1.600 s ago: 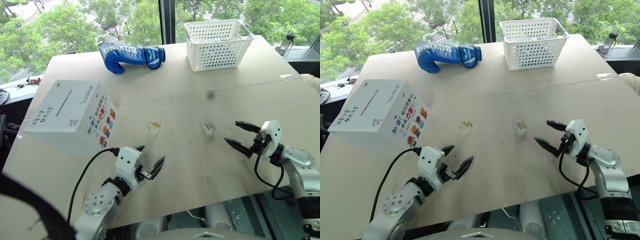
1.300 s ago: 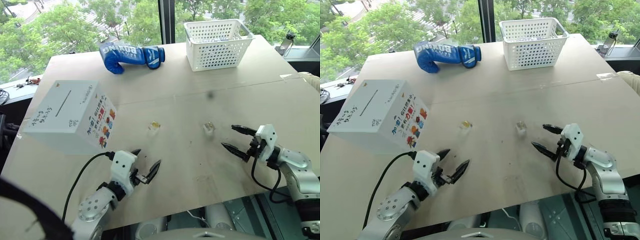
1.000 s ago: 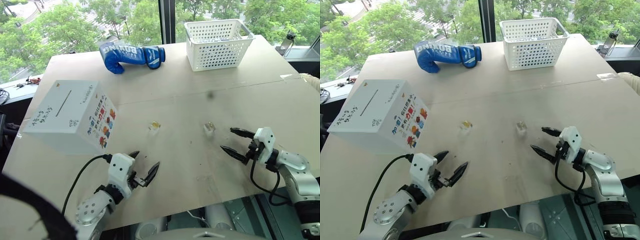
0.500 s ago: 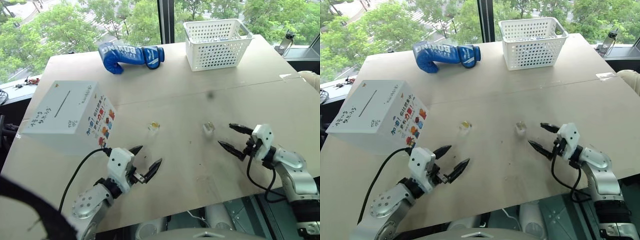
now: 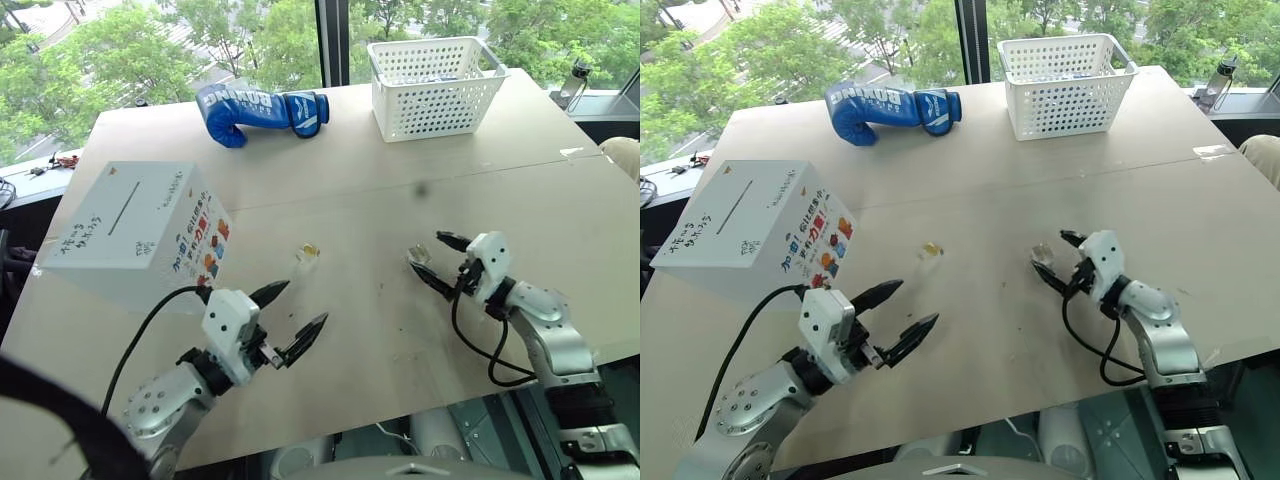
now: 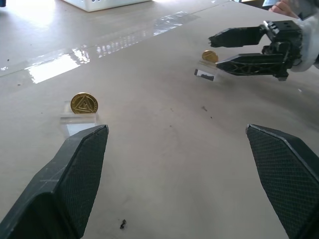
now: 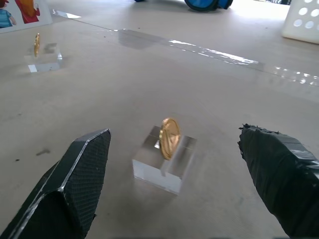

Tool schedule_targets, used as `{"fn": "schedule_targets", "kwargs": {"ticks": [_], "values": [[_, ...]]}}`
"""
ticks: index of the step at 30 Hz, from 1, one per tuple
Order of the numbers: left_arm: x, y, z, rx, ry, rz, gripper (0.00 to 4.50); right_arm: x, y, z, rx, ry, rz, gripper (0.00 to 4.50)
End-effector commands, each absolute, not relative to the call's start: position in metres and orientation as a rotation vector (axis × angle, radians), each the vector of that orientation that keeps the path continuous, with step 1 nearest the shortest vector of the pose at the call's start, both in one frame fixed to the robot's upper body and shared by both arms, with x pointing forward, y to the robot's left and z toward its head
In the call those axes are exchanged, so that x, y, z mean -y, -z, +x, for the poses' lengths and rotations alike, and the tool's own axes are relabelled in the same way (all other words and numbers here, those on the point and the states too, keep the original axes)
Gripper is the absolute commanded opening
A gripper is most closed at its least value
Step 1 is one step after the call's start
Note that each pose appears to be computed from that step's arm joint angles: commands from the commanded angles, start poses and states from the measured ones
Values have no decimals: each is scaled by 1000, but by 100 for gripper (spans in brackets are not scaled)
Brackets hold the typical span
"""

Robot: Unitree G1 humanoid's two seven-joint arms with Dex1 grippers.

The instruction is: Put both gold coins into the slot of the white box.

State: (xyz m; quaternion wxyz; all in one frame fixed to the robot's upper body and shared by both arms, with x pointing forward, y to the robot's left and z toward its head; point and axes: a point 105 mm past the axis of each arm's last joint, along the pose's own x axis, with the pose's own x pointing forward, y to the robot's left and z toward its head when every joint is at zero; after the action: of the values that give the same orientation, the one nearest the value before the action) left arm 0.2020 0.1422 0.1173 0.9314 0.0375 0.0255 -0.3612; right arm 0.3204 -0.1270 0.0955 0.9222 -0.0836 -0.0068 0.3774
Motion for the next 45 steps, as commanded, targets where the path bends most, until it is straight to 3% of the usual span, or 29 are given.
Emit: {"fn": "schedule_targets", "kwargs": {"ticks": [1, 7, 9, 10, 23, 30, 36, 42, 45], "values": [[-138, -129, 195, -3, 779, 123, 450, 123, -110, 321, 66, -776, -172, 373], [-138, -127, 191, -6, 780, 124, 450, 125, -112, 317, 74, -770, -171, 95], [-137, -125, 191, -8, 779, 122, 450, 124, -112, 316, 72, -770, -170, 18], [-136, -125, 192, -8, 780, 121, 450, 124, -112, 316, 71, -770, -170, 8], [-125, -130, 204, 11, 801, 107, 450, 125, -108, 319, 17, -754, -168, 8], [-122, -142, 208, 58, 779, 40, 450, 122, -135, 320, 69, -743, -29, 8], [-118, -154, 215, 94, 762, -80, 450, 126, -131, 319, 25, -726, 54, 8], [-108, -160, 222, 87, 777, -264, 450, 117, -147, 315, -22, -761, 392, 8], [-96, -163, 226, 80, 818, -484, 450, 100, -160, 305, -66, -860, 554, 8]]}}
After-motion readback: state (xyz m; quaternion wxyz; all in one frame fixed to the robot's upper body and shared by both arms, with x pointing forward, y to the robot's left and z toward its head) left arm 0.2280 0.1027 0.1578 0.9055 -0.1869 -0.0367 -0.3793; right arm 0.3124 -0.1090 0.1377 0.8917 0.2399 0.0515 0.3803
